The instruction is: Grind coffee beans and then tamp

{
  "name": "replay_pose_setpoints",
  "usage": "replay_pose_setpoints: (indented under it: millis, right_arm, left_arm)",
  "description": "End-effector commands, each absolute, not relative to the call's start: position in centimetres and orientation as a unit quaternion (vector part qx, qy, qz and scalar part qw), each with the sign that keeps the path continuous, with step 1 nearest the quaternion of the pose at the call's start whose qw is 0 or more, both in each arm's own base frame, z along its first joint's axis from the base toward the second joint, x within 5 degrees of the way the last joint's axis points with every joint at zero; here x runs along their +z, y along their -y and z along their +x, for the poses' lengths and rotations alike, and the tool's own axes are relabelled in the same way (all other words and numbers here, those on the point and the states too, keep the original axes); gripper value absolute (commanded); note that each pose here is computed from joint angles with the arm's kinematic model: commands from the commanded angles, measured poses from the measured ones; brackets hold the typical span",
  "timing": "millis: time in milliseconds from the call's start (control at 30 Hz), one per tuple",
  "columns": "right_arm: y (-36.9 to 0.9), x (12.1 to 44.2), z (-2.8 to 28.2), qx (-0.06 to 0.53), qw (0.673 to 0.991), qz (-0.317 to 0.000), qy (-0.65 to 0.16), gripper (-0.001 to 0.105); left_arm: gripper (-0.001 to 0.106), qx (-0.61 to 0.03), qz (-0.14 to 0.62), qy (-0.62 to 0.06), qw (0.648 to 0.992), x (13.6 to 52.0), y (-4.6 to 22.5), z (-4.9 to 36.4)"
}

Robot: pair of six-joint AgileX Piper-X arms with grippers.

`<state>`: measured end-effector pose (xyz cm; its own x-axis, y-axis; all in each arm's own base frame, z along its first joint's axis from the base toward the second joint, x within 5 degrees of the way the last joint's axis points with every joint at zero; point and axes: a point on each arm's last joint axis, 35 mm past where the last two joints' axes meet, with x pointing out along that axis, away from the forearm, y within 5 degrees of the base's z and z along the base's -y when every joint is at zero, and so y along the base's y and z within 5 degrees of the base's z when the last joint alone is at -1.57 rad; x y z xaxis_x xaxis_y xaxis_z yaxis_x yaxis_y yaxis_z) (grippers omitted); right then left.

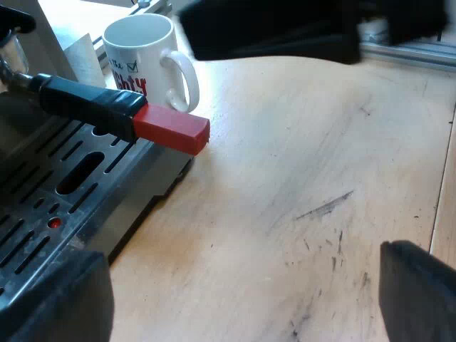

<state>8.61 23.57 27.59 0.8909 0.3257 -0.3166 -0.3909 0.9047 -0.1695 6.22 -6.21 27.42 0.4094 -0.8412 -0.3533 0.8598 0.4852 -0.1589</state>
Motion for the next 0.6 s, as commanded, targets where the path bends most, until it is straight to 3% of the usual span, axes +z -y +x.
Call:
replay_pose_setpoints:
  millis: [33, 233, 600]
  right_arm:
    - [-23.0, 27.4, 9.5, 0.205, 0.955, -0.122, -0.175, 0.059]
    - [-22.4, 26.7, 11.0, 0.223, 0.941, -0.125, -0.222, 0.059]
    - [-21.9, 26.5, 12.3, 0.212, 0.942, -0.107, -0.236, 0.059]
  left_arm:
    - [0.076, -0.511, 0.022, -0.189, 0.838, 27.6, 6.2, 6.1]
    - [0.076, -0.511, 0.022, -0.189, 0.838, 27.6, 6.2, 6.1]
    - [0.076, -0.511, 0.022, -0.189, 0.838, 27.6, 6.2, 6.1]
